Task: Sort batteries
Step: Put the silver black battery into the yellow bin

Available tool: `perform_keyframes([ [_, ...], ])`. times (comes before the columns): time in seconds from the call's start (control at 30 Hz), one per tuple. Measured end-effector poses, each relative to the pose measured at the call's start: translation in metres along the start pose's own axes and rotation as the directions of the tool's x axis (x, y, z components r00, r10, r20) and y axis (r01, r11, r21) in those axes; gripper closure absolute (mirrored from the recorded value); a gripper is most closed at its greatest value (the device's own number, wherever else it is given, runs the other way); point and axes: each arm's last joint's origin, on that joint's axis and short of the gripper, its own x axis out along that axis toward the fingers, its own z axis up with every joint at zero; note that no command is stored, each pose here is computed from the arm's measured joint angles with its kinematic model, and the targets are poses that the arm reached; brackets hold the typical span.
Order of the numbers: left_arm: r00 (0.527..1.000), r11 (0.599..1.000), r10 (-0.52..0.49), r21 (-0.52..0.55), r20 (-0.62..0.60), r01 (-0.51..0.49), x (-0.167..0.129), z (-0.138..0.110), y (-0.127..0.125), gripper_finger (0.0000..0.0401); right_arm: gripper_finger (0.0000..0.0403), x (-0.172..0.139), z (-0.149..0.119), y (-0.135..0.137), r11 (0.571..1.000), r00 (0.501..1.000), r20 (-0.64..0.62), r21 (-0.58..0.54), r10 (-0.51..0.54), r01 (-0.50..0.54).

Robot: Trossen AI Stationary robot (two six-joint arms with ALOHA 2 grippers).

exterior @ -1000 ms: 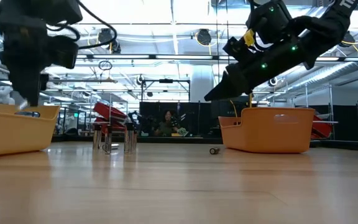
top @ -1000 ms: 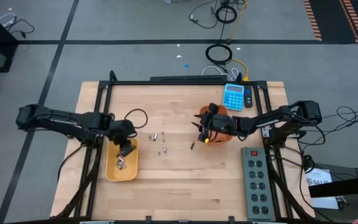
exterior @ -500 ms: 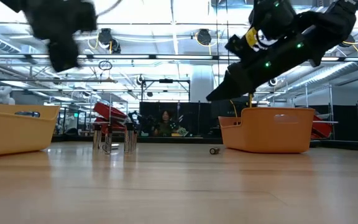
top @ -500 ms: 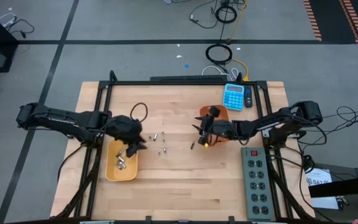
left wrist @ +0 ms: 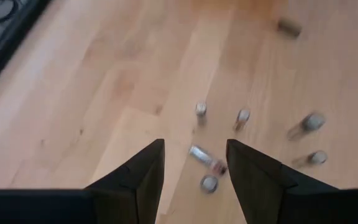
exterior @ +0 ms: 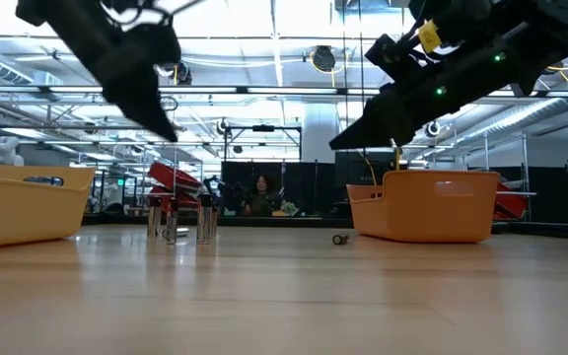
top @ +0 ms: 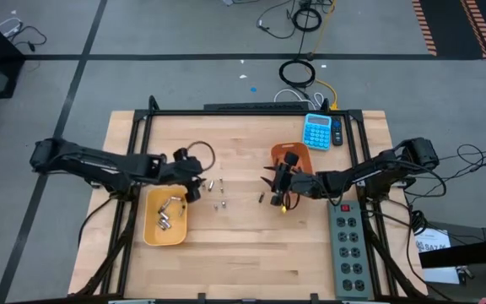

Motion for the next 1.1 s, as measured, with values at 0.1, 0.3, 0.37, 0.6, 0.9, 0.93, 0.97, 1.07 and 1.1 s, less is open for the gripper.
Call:
perform_keyframes([
  [0.1,0.998,0.999,0.015,0.046,-0.056,-0.012,0.012,-0.003,-0.003,0.0218,0.0248,0.0,0.0,0.0,1.0,1.0,-0.003,-0.005,0.0,0.0],
  [0.3,0.993,0.984,-0.038,0.169,-0.115,0.057,0.028,-0.006,-0.009,0.0192,0.0248,0.0,-0.002,0.0,1.0,1.0,-0.017,-0.01,0.002,-0.002],
  [0.37,0.98,0.966,-0.099,0.221,-0.171,0.136,0.031,-0.009,-0.01,0.0186,0.0248,0.0,-0.002,0.0,1.0,1.0,-0.017,-0.009,0.001,-0.001],
  [0.6,0.938,0.964,-0.127,0.182,-0.323,0.193,0.05,-0.005,-0.005,0.0184,0.0248,0.0,-0.002,0.0,1.0,1.0,-0.017,0.007,0.0,0.0],
  [0.9,0.917,0.976,-0.094,0.148,-0.388,0.162,0.071,-0.011,-0.003,0.0184,0.0248,0.0,-0.002,0.0,1.0,1.0,-0.018,0.012,0.0,0.001],
  [0.93,0.913,0.978,-0.091,0.137,-0.398,0.157,0.073,-0.013,-0.002,0.0184,0.0248,0.0,-0.002,0.0,1.0,1.0,-0.018,0.012,0.0,0.001],
  [0.97,0.91,0.98,-0.088,0.129,-0.406,0.153,0.076,-0.014,-0.002,0.0185,0.0248,0.0,-0.002,0.0,1.0,1.0,-0.02,0.01,0.0,0.0],
  [1.07,0.899,0.982,-0.089,0.114,-0.428,0.151,0.081,-0.016,-0.003,0.0204,0.0248,0.0,-0.003,0.0,1.0,1.0,-0.03,0.004,0.001,-0.001],
  [1.1,0.895,0.981,-0.098,0.11,-0.435,0.161,0.082,-0.017,-0.003,0.0221,0.0248,0.0,-0.004,0.0,1.0,0.999,-0.033,0.002,0.001,-0.001],
])
